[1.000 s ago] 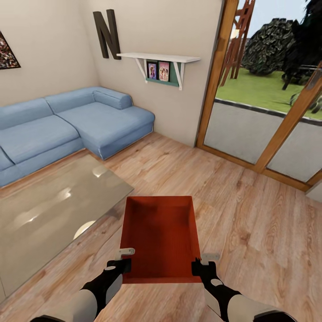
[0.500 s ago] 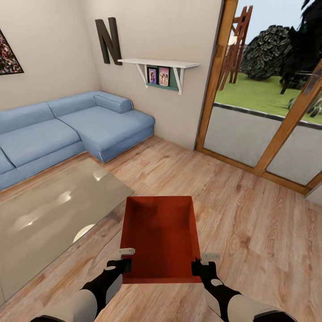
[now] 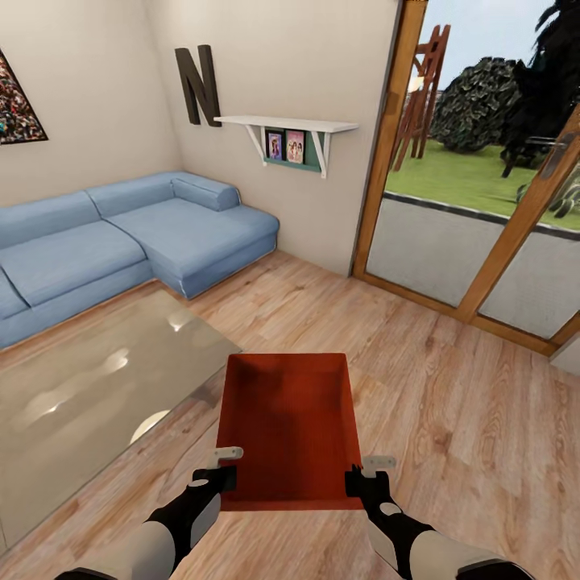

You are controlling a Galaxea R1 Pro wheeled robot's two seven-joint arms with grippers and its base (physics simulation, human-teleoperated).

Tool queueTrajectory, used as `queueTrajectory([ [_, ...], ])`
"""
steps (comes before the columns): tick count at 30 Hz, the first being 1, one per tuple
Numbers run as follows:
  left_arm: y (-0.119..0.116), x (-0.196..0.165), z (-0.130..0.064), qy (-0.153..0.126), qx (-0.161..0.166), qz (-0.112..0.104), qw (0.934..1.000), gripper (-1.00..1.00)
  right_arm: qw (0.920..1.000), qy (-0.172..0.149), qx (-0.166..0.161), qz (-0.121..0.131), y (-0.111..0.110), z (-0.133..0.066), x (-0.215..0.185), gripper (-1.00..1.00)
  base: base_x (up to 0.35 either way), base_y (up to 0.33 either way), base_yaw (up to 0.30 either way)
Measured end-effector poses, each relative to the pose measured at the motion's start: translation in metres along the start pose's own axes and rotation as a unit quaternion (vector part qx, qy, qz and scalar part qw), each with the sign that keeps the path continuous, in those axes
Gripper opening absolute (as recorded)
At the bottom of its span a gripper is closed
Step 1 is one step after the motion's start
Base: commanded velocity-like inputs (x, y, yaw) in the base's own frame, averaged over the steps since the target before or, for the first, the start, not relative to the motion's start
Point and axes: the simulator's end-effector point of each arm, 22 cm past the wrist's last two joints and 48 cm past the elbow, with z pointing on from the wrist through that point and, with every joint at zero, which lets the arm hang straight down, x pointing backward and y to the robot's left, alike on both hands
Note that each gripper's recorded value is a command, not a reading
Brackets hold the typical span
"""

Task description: Move the two storage containers from the living room to the garage. In the garage, place one container on the floor and stack the other container on top of it (either order is fine).

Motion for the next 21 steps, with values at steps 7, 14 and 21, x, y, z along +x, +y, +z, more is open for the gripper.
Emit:
queueTrajectory([
  [7, 0.0, -0.006, -0.003, -0.006, 0.0, 0.0, 1.0, -1.0, 1.0, -0.006, 0.0, 0.0, 0.0, -0.002, -0.006, -1.0, 0.0, 0.0, 0.0],
  [14, 0.0, -0.012, -0.006, -0.011, 0.001, -0.001, 0.9999, -1.0, 0.9999, -0.011, 0.0, 0.0, 0.0, -0.004, -0.012, -1.0, 0.0, 0.0, 0.0],
  [21, -0.001, -0.017, -0.009, -0.017, 0.001, -0.001, 0.9999, -1.0, 0.9999, -0.017, 0.0, 0.0, 0.0, -0.005, -0.019, -1.0, 0.0, 0.0, 0.0],
])
